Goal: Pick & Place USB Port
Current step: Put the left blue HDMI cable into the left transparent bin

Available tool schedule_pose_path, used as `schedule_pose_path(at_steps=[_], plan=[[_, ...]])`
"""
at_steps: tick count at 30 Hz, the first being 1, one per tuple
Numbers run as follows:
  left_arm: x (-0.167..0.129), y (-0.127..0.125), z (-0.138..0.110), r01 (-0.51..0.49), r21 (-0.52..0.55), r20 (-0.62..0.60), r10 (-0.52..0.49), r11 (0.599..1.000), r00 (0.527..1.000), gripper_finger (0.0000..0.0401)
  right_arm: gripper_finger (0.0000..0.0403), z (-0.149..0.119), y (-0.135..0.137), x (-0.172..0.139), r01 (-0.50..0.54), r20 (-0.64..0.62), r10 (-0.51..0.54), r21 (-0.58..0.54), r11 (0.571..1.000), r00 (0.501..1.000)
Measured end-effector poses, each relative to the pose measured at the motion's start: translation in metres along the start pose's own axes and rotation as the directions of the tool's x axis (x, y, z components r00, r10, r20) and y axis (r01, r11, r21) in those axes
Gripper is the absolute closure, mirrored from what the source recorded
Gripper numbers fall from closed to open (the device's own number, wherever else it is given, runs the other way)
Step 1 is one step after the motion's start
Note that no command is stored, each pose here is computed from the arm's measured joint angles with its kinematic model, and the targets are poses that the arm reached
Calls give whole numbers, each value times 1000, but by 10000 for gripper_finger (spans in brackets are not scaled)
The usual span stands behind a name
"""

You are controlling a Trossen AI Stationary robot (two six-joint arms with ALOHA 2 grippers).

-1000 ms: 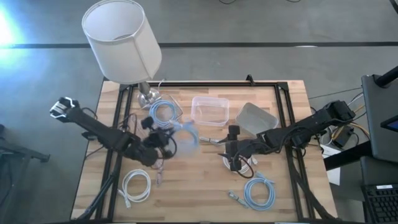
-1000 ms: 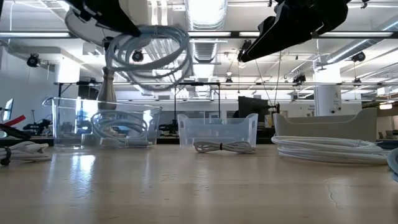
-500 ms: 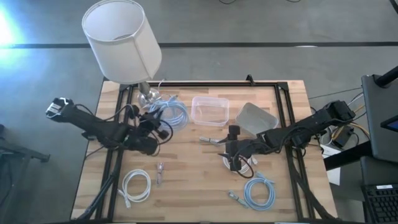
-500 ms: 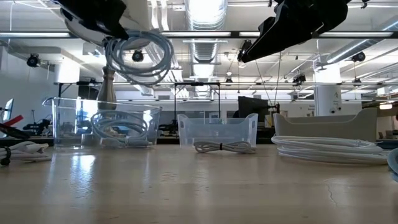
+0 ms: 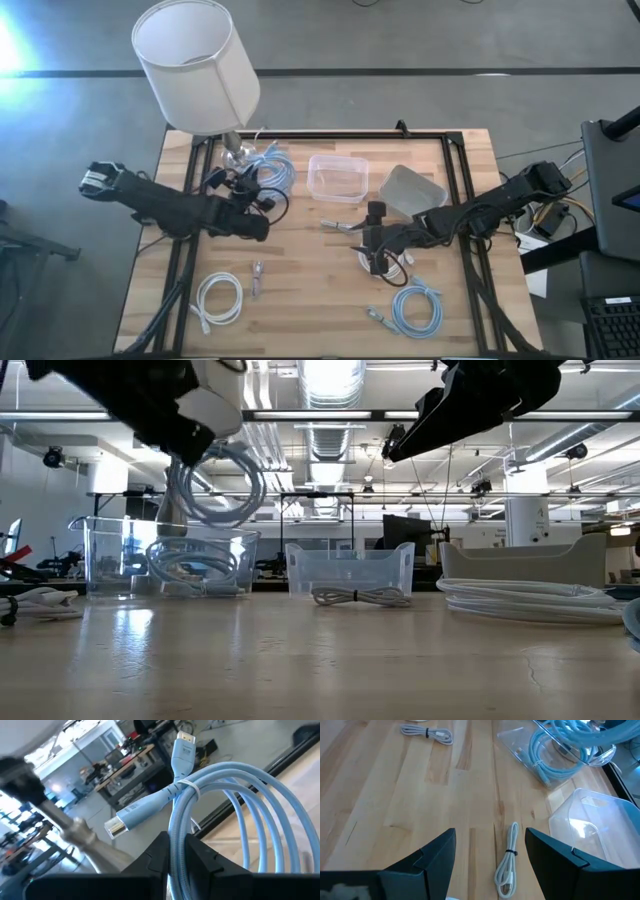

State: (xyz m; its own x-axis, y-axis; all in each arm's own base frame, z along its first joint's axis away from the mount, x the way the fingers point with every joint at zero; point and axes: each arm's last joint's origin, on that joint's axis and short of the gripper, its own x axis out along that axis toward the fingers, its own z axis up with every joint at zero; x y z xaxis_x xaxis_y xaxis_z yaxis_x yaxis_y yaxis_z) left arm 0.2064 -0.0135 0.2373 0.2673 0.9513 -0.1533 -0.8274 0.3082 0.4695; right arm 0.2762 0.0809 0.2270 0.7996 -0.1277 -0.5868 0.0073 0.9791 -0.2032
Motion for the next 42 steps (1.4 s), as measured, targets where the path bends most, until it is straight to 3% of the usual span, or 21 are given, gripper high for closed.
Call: schedule_pose_path(at_steps=[10, 20, 30, 42], plan=[[18, 0, -44, -82, -98, -58, 77, 992, 995, 355, 168, -1, 0, 0, 0, -7, 0, -1, 1000, 1000], [18, -5, -62, 114, -99, -302, -139, 989, 943, 351, 168, -1, 0, 0, 0, -8, 0, 3, 1000, 1000], [17, 0, -64, 136, -39, -373, -141, 990, 917, 346, 168, -1, 0, 0, 0, -8, 0, 6, 1000, 1000], [26, 8, -69, 81, -106, -519, -124, 991, 846, 261, 168, -1, 0, 0, 0, -9, 0, 2, 1000, 1000]])
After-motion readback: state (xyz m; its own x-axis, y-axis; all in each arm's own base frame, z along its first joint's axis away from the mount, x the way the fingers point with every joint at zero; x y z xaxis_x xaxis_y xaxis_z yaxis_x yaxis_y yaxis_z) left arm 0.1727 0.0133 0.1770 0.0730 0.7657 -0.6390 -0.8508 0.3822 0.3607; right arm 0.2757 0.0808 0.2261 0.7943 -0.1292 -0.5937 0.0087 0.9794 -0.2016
